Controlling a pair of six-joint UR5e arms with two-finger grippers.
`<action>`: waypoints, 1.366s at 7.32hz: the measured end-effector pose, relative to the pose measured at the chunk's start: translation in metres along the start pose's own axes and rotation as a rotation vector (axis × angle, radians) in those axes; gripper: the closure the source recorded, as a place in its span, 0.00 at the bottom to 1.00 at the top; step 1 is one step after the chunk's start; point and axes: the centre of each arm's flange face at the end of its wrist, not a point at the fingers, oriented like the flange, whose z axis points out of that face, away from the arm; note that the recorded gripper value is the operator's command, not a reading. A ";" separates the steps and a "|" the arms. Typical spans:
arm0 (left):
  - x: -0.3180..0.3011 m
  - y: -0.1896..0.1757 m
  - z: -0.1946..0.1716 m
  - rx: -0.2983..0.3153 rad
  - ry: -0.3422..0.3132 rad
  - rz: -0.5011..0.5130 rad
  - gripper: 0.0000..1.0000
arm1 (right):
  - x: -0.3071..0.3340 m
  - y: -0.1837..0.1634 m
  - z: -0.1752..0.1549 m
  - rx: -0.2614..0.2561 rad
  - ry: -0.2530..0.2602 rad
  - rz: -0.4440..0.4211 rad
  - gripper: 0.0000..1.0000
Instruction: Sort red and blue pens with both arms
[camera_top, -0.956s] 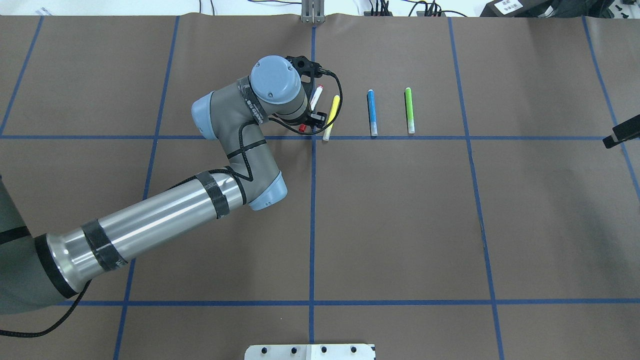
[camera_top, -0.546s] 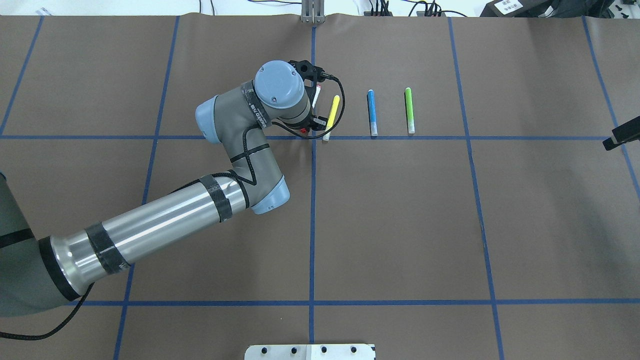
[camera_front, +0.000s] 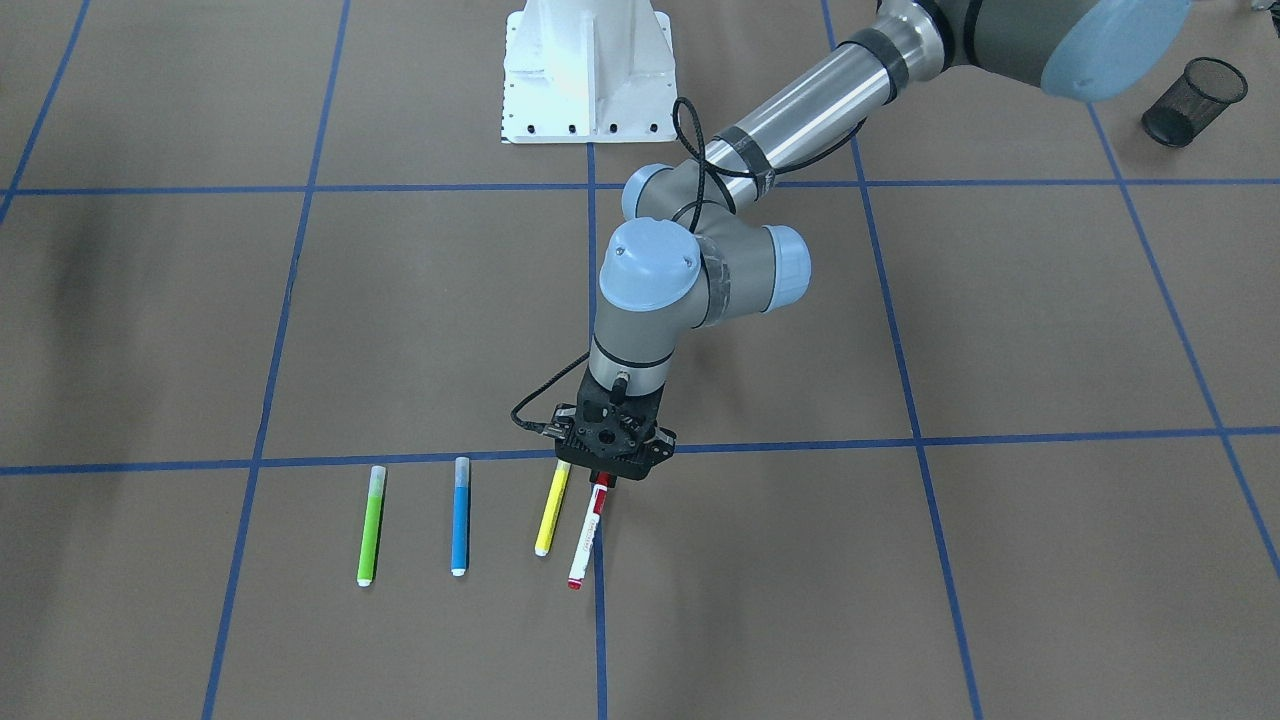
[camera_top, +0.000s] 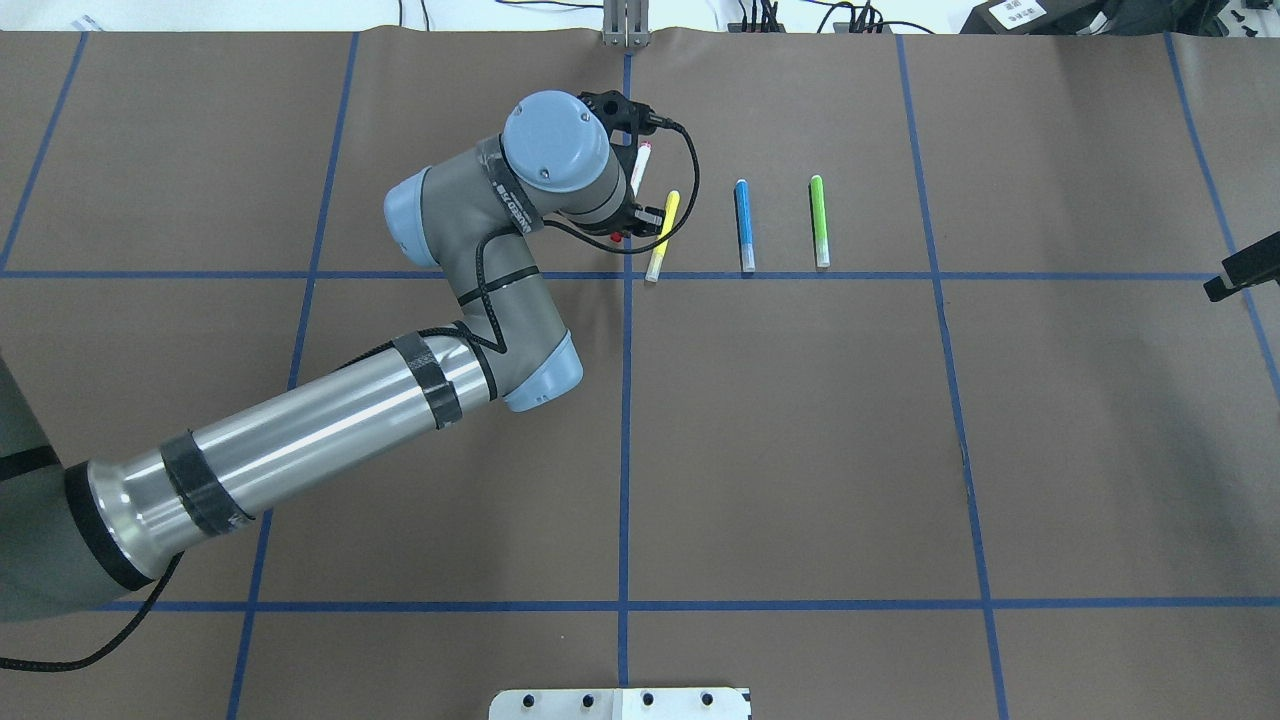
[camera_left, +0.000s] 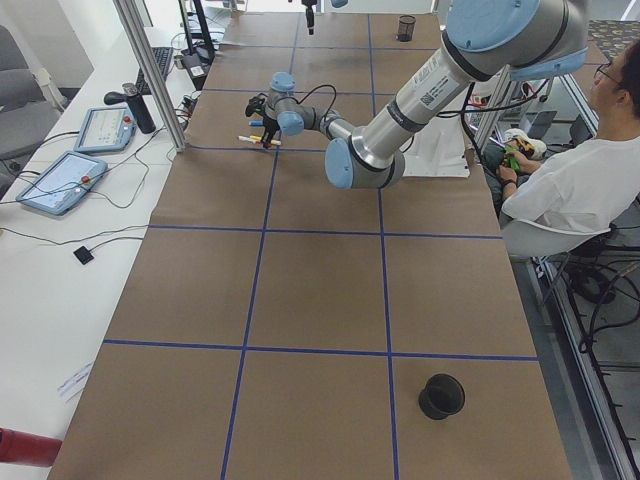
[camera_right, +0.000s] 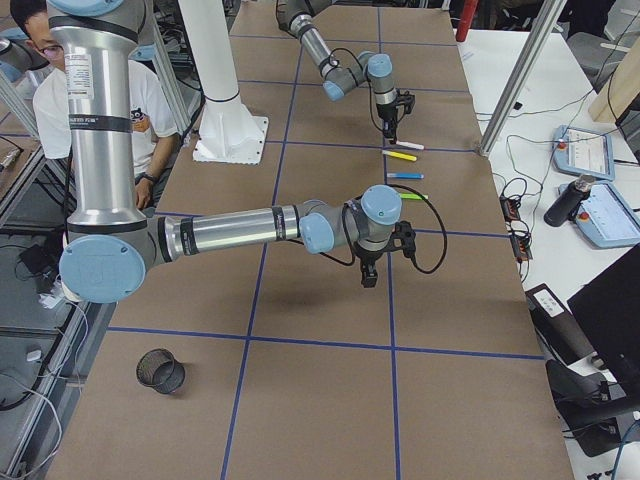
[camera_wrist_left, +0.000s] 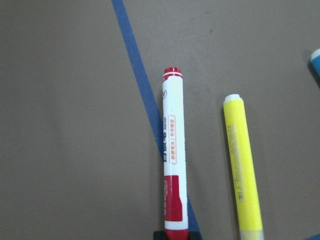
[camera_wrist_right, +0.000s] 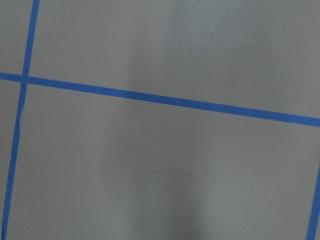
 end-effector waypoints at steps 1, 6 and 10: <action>-0.006 -0.011 -0.022 0.011 0.005 -0.014 1.00 | 0.000 0.000 0.000 0.000 0.000 -0.001 0.00; -0.208 0.058 -0.111 -0.043 -0.019 -0.106 1.00 | -0.019 -0.025 0.000 0.010 -0.002 0.003 0.00; -0.451 0.136 -0.175 -0.105 -0.234 -0.030 1.00 | -0.068 -0.067 0.006 0.015 -0.020 0.037 0.01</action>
